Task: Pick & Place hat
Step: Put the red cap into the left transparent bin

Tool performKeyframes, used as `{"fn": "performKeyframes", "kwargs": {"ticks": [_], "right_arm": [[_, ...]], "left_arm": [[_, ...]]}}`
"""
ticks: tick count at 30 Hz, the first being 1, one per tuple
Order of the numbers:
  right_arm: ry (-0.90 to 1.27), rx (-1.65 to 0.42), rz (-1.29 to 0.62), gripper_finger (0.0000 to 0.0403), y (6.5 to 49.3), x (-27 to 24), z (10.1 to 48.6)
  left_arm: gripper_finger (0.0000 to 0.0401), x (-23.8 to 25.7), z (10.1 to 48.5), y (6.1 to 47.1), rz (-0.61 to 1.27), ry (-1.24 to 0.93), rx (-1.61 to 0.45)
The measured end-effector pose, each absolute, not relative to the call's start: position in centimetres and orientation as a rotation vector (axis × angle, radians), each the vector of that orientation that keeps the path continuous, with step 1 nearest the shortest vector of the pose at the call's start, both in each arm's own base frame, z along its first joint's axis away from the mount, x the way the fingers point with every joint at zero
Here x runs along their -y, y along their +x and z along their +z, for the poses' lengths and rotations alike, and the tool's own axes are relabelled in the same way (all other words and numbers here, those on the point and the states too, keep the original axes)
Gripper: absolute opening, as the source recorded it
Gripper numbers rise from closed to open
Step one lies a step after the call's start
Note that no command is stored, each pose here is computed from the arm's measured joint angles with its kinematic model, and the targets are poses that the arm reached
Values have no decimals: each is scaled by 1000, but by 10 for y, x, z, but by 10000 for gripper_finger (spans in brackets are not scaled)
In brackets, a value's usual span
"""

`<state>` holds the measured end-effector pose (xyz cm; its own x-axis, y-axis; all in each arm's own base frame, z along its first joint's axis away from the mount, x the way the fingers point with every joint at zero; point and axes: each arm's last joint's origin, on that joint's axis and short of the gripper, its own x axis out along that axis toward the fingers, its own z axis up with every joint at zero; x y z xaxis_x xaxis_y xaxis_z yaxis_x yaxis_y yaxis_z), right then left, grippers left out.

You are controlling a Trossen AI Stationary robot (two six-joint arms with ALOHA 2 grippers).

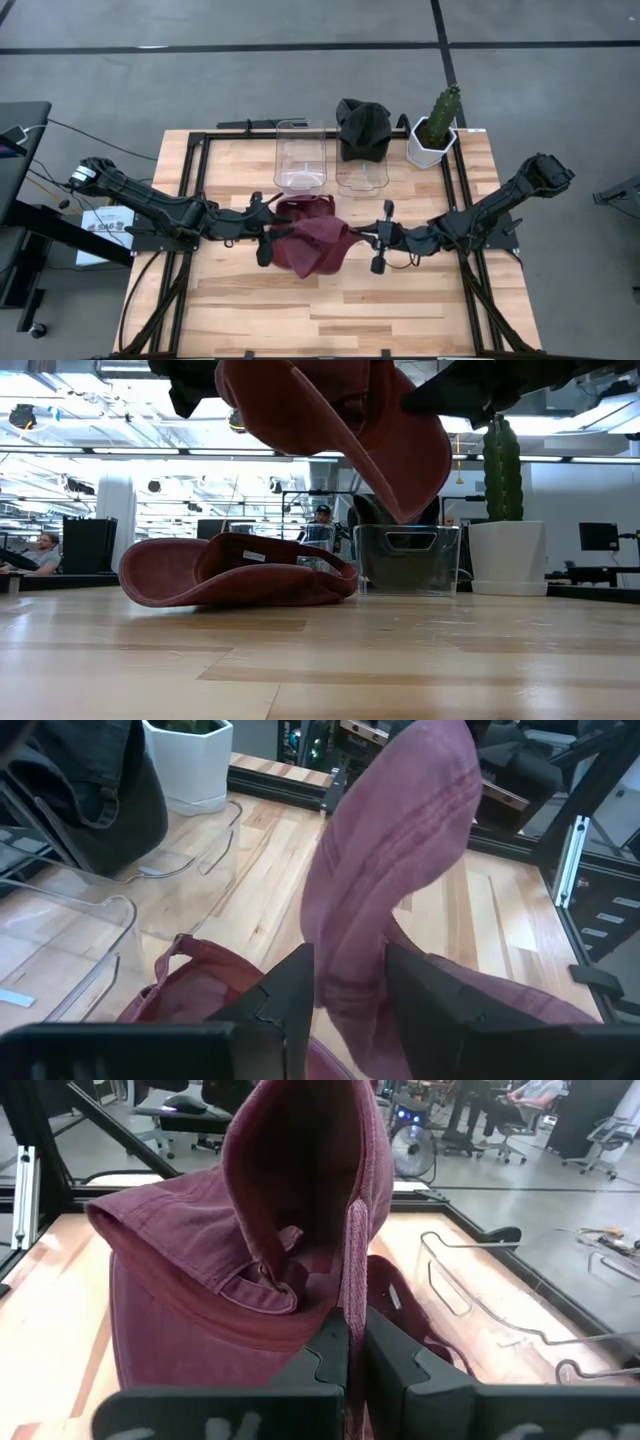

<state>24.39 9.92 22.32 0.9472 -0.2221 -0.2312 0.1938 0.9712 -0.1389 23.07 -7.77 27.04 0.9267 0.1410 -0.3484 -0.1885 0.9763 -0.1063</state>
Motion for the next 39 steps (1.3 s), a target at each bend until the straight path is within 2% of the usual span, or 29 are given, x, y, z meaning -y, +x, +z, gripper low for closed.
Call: {"fn": "performKeyframes", "kwargs": {"ticks": [10,18,25,29,35,39], "right_arm": [[-133,-207,-239,2,248,-91,228],[-139,-182,-247,2,250,-89,231],[-140,-185,-247,5,251,-88,231],[-138,-193,-244,11,250,-88,230],[-127,-229,-232,9,251,-85,226],[-118,-221,-223,17,252,-83,227]], "left_arm": [[121,78,269,231,155,-143,-355],[121,68,251,229,194,-128,-401],[119,57,254,234,237,-145,-355],[93,55,258,236,235,-127,-318],[13,57,265,239,192,-103,-259],[12,57,266,239,174,-104,-249]]}}
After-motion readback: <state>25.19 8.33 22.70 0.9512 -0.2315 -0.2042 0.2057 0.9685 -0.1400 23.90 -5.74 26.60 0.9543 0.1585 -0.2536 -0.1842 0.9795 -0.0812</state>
